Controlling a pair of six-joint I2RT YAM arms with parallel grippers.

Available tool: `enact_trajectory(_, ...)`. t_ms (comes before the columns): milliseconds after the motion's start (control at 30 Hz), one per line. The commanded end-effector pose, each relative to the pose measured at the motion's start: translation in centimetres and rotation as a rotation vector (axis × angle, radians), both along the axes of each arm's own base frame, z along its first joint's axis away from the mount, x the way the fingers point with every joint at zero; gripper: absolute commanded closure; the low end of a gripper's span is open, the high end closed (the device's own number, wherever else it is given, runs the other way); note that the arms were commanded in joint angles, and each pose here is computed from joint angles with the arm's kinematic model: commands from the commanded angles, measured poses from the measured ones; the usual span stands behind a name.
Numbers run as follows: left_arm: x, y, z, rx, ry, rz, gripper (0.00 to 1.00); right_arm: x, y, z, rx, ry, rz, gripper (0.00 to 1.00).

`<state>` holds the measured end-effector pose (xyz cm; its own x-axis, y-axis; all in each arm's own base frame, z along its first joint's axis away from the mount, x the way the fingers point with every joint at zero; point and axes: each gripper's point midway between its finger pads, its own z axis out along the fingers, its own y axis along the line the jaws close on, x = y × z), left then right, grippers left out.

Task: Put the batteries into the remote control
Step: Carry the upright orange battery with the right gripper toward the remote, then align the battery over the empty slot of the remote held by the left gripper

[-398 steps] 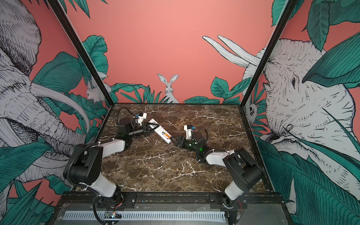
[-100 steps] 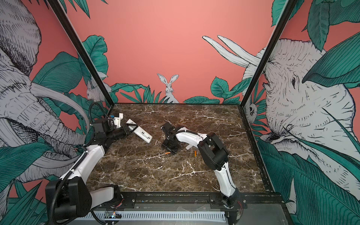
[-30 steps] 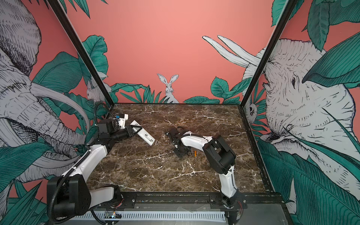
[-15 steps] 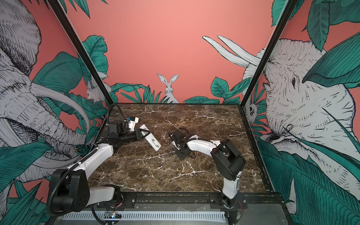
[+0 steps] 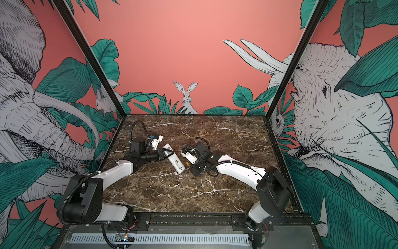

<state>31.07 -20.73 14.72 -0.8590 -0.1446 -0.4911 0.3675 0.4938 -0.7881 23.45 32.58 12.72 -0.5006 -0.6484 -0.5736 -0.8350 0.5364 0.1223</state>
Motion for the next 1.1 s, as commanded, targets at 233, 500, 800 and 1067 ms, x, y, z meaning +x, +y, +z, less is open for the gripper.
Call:
enact_trajectory(233, -0.3, -0.6, 1.1, -0.035, -0.051, -0.034, 0.76, -0.6, 3.5, -0.1, 0.054, 0.110, 0.001, 0.94)
enact_trajectory(500, -0.3, -0.7, 1.5, -0.042, -0.058, -0.039, 0.76, 0.0, 3.4, -0.9, -0.015, 0.141, -0.040, 0.95)
enact_trajectory(800, -0.6, -0.8, 2.0, -0.053, -0.063, -0.045, 0.76, 0.9, 3.5, -1.1, -0.076, 0.170, -0.071, 0.94)
enact_trajectory(1067, -0.5, -0.8, 2.1, -0.052, -0.066, -0.041, 0.76, 0.8, 2.9, -1.9, -0.124, 0.198, -0.081, 0.94)
